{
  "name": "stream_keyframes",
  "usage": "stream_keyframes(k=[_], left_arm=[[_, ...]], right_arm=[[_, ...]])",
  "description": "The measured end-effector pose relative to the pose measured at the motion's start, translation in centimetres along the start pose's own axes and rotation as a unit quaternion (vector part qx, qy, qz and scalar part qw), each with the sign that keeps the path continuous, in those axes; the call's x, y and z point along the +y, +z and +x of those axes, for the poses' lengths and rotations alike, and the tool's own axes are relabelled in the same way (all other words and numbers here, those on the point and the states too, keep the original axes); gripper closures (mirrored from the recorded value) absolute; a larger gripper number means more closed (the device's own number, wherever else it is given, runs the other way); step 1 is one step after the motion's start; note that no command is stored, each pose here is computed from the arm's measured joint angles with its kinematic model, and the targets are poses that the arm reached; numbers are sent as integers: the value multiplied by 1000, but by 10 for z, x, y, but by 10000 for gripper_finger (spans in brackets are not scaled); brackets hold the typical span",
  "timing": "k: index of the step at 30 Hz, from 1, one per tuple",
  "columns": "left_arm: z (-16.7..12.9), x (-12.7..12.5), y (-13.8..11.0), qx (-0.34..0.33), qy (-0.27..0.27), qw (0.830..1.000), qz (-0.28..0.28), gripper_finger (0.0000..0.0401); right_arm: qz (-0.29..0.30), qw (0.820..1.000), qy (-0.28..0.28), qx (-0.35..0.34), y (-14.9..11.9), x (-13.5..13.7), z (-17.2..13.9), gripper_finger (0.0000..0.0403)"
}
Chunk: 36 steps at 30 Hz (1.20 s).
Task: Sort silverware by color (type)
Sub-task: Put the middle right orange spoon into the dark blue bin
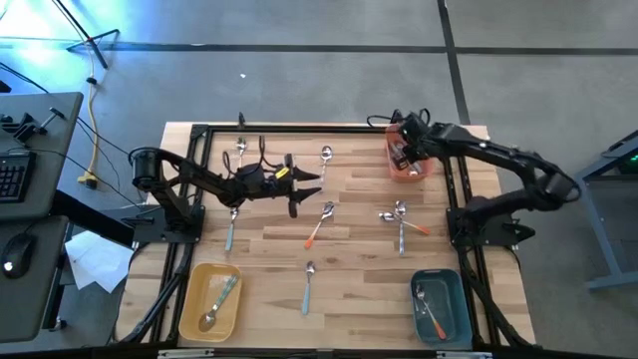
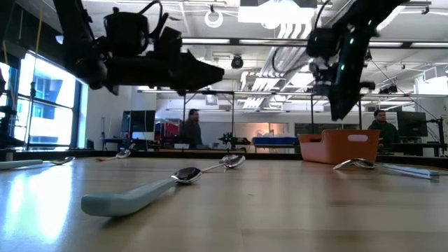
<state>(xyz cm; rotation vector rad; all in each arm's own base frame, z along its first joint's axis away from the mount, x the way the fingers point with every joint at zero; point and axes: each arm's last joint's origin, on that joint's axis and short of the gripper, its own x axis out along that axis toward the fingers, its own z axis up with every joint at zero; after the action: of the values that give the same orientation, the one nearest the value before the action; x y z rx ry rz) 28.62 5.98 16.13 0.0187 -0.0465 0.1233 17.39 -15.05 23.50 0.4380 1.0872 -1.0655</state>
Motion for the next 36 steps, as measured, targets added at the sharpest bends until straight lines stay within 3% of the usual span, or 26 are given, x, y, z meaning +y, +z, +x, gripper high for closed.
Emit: stream_keyframes(k=[6, 13, 20, 27, 36], left_arm=[[-29, -3, -6, -9, -4, 1000, 1, 240], [-54, -8, -13, 0, -39, 999, 1, 240], [-58, -8, -20, 24, -42, 999, 3, 240], [-57, -8, -19, 20, -36, 999, 12, 240], [-44, 5, -9, 1, -1, 1000, 24, 240]], right_arm=[[-49, 997, 55, -30, -40, 21, -58, 345], [-95, 989, 110, 10, -92, 50, -64, 374], [-128, 983, 117, 61, -123, 68, -52, 309], [-131, 978, 133, 94, -131, 74, -54, 235], [-139, 973, 140, 119, -133, 75, -53, 199]])
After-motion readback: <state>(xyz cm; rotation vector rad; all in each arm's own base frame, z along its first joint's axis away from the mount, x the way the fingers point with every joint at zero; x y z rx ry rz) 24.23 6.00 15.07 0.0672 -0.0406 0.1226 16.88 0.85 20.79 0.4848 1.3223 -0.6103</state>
